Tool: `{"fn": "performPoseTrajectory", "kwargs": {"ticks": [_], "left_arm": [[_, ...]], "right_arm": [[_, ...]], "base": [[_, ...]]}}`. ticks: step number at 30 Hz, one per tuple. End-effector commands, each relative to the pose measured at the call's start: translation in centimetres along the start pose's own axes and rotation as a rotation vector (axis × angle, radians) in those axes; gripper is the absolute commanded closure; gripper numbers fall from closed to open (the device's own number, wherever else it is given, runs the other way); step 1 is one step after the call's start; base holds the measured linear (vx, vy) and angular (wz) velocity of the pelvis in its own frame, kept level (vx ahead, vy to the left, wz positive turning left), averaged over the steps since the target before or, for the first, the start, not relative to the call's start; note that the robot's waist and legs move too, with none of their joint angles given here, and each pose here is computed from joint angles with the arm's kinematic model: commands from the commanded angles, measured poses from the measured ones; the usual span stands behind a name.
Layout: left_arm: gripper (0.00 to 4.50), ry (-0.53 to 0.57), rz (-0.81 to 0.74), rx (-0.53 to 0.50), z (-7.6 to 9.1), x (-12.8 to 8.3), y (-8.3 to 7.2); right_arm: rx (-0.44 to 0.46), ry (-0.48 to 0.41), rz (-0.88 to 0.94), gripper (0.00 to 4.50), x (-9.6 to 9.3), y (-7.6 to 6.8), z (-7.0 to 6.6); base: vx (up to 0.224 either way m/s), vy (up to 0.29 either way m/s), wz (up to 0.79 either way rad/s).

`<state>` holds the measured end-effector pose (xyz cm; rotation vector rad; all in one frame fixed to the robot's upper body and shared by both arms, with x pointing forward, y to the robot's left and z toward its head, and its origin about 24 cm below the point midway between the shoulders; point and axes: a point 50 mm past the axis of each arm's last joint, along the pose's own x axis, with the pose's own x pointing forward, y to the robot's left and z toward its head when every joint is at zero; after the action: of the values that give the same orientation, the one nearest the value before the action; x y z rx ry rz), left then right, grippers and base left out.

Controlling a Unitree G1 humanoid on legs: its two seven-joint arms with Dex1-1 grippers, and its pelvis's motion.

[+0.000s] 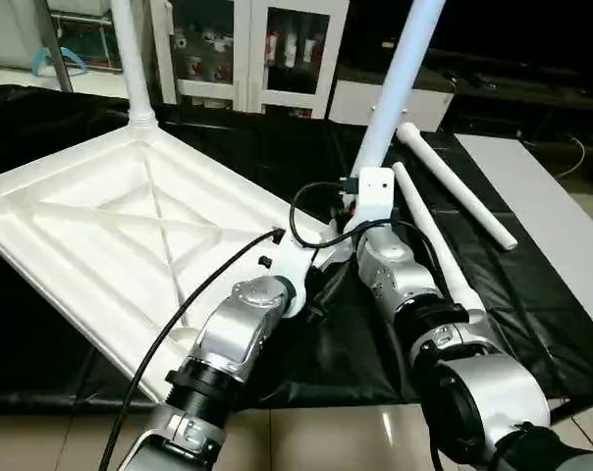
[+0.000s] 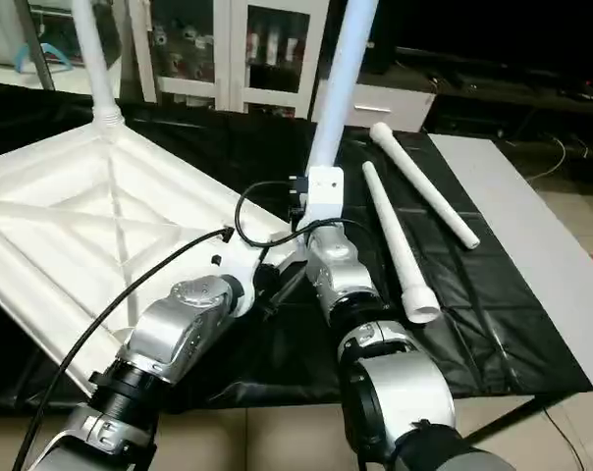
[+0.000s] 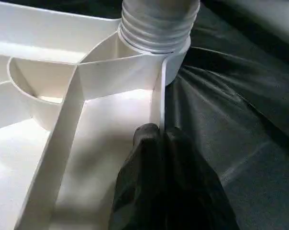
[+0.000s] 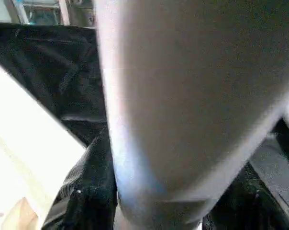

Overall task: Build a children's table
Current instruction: Insert table leg to table base

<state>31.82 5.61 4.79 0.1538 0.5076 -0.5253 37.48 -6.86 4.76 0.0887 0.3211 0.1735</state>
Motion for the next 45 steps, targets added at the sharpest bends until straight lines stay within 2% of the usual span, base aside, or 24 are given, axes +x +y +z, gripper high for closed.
{"fn": "performPoseTrajectory", "kwargs": {"ticks": [1,10,16,19,21,23,24,26,27,32,33,35,37,38,39,41,45], "left_arm": [[4.50,-0.056,0.061,0.026,1.3,-0.5,1.3],[4.50,-0.062,0.057,0.041,1.5,-0.6,1.7],[4.50,-0.065,0.016,0.069,1.5,-0.8,2.0],[4.50,-0.068,-0.023,0.101,1.5,-1.0,2.2],[4.50,-0.070,-0.129,0.176,1.2,-1.6,2.6],[4.50,-0.056,-0.163,0.191,0.9,-1.9,2.8],[4.50,-0.040,-0.193,0.206,0.6,-2.2,3.1],[4.50,-0.037,-0.209,0.218,0.5,-2.3,3.3],[4.50,-0.015,-0.292,0.268,-0.2,-3.3,4.5],[4.50,0.003,-0.359,0.304,-0.6,-4.2,5.3],[4.50,0.007,-0.437,0.357,-0.8,-5.2,5.7],[4.50,0.009,-0.474,0.378,-0.9,-5.6,5.8],[4.50,0.006,-0.578,0.418,-1.0,-6.7,5.8],[4.50,0.006,-0.583,0.419,-1.0,-6.7,5.8],[4.50,0.006,-0.665,0.434,-1.0,-7.5,5.5],[4.50,0.014,-0.733,0.447,-1.1,-8.1,5.1],[4.50,0.047,-0.802,0.487,-1.5,-8.7,4.6]], "right_arm": [[0.005,0.201,0.008,1.75,-0.9,-0.3,-4.8],[-0.025,0.140,0.075,0.87,-0.7,-0.3,-3.4],[-0.056,0.086,0.171,0.45,-1.1,-0.6,-2.6],[-0.077,0.065,0.207,0.07,-1.5,-1.1,-2.3],[-0.096,0.045,0.225,0.02,-2.4,-2.7,-1.8],[-0.111,0.037,0.233,0.02,-2.7,-3.2,-1.6],[-0.108,0.024,0.263,0.02,-3.4,-3.9,-1.1],[-0.107,0.020,0.273,0.02,-3.6,-4.1,-0.9],[-0.157,0.004,0.384,0.02,-5.0,-5.2,0.0],[-0.191,0.013,0.485,0.02,-6.4,-6.1,0.5],[-0.236,0.045,0.606,0.02,-7.9,-6.8,0.6],[-0.261,0.065,0.657,0.02,-8.5,-7.1,0.6],[-0.326,0.133,0.754,0.02,-9.9,-8.0,0.3],[-0.328,0.135,0.756,0.02,-10.0,-8.0,0.3],[-0.354,0.162,0.795,0.02,-10.6,-8.6,0.3],[-0.374,0.173,0.815,0.02,-10.9,-9.0,0.5],[-0.377,0.189,0.872,0.02,-11.3,-8.8,0.9]], "base": [[0.000,0.000,0.00],[0.000,0.000,0.00],[0.000,0.000,0.00],[0.000,0.000,0.00],[0.000,0.000,0.00],[0.000,0.000,0.00],[0.000,0.000,0.00],[0.000,0.000,0.00],[0.000,0.000,0.00],[0.000,0.000,0.00],[0.000,0.000,0.00],[0.000,0.000,0.00],[0.000,0.000,0.00],[0.000,0.000,0.00],[0.000,0.000,0.00],[0.000,0.000,0.00],[0.000,0.000,0.00]]}}
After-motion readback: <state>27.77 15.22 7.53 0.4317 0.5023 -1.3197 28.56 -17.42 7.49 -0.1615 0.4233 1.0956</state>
